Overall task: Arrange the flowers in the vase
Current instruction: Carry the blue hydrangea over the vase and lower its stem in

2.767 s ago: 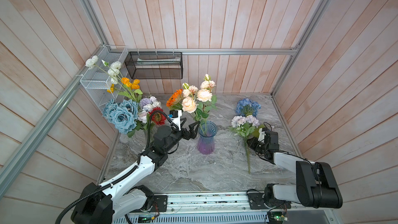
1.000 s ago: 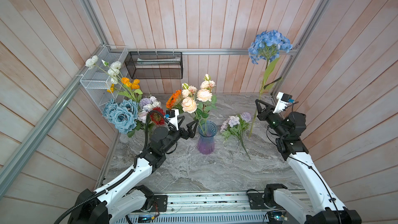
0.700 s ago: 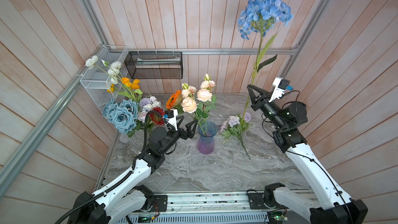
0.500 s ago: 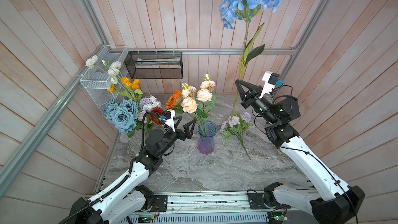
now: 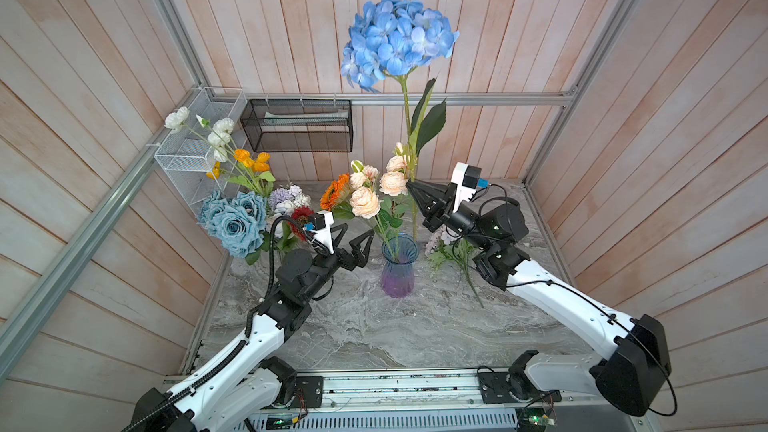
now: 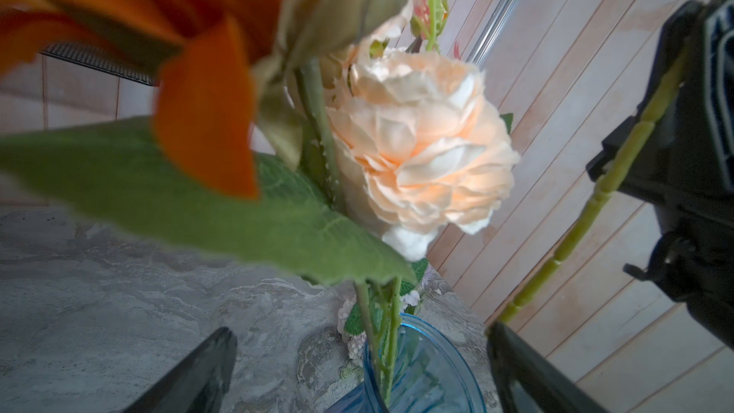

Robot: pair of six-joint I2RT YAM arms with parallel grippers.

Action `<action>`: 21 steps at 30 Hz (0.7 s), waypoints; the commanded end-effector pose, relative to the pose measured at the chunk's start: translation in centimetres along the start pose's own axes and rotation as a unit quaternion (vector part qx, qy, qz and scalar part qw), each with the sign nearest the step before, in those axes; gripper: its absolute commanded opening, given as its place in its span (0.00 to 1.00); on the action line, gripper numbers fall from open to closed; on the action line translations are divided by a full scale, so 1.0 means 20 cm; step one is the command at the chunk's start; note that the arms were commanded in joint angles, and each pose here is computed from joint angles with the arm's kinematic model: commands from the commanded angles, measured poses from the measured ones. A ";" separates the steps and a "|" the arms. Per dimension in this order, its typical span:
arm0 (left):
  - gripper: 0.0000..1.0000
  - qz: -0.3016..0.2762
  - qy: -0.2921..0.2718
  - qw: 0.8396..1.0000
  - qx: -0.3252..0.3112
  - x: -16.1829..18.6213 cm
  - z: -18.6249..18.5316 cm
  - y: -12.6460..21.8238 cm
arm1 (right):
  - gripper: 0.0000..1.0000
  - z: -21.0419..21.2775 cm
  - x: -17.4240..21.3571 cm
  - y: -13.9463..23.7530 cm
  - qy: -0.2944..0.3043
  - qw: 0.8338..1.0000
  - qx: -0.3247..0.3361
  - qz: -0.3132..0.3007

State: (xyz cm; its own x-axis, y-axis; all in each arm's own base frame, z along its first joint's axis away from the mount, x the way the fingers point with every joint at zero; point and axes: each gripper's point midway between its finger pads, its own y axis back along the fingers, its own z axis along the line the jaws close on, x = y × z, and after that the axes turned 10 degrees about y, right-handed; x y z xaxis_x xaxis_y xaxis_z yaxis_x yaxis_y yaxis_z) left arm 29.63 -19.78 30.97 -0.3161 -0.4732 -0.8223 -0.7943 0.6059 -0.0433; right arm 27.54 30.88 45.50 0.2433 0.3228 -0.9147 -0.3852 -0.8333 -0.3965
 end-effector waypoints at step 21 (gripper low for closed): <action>1.00 -0.006 -0.005 0.999 0.038 -0.07 -0.11 -0.01 | 0.00 0.21 0.61 0.26 0.035 0.998 -0.003 0.059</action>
State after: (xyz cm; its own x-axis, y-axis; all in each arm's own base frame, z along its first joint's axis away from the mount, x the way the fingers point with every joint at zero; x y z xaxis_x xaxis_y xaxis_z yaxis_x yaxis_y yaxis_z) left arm 29.05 -20.55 31.14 -0.3423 -0.4588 -0.8200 -0.7595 0.6489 -0.0460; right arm 25.26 32.48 32.07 0.2344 0.2120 -0.9487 -0.3919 -0.8725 -0.2918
